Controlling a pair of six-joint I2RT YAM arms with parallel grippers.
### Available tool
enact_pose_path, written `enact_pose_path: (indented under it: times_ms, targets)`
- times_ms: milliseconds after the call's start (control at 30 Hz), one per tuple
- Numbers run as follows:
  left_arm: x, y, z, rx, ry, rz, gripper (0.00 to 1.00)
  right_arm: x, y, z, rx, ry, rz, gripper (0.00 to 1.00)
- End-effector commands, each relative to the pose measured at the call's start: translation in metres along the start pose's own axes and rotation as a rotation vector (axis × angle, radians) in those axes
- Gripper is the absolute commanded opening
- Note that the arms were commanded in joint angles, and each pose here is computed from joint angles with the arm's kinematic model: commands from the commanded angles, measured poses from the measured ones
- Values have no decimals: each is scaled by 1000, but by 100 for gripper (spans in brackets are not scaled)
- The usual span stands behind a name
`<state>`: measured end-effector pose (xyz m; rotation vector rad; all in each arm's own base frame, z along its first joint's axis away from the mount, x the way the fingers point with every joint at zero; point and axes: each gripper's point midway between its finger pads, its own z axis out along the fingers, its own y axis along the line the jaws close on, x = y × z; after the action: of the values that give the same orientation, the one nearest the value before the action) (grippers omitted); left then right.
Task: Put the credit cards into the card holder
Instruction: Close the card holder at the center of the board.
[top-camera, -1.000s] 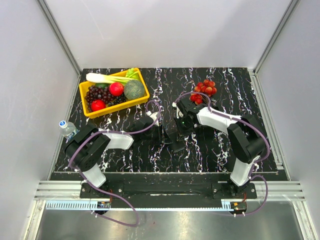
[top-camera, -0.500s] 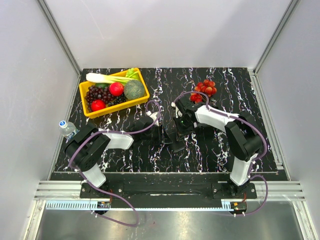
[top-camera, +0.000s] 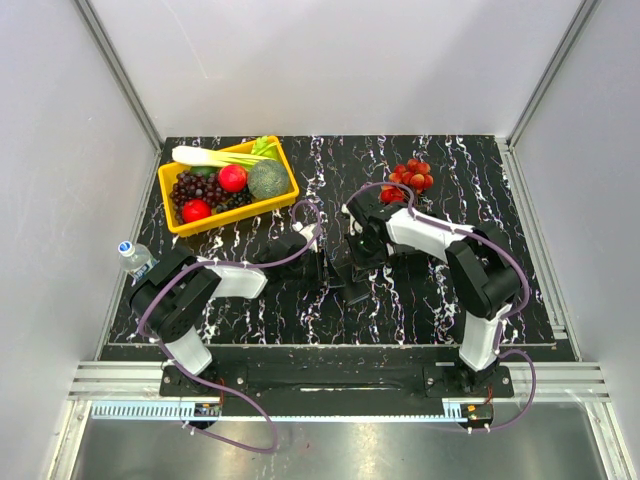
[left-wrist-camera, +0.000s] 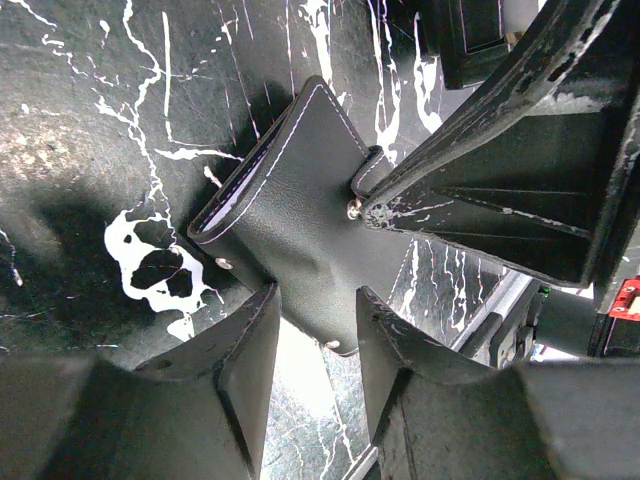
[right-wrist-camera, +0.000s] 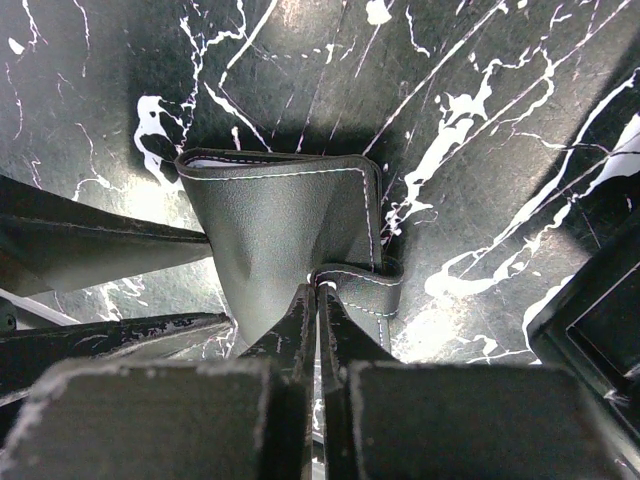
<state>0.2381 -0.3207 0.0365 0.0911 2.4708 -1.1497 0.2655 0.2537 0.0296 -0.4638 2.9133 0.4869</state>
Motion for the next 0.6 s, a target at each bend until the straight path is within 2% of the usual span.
enact_pose_path:
  times_ms: [0,567]
  targets:
    - [-19,-19,5,65,-43,37,40,21,-14,33,107,82,-7,0]
    - [-18,-19,5,66,-39,37,40,40,-17,60,181,175,15,0]
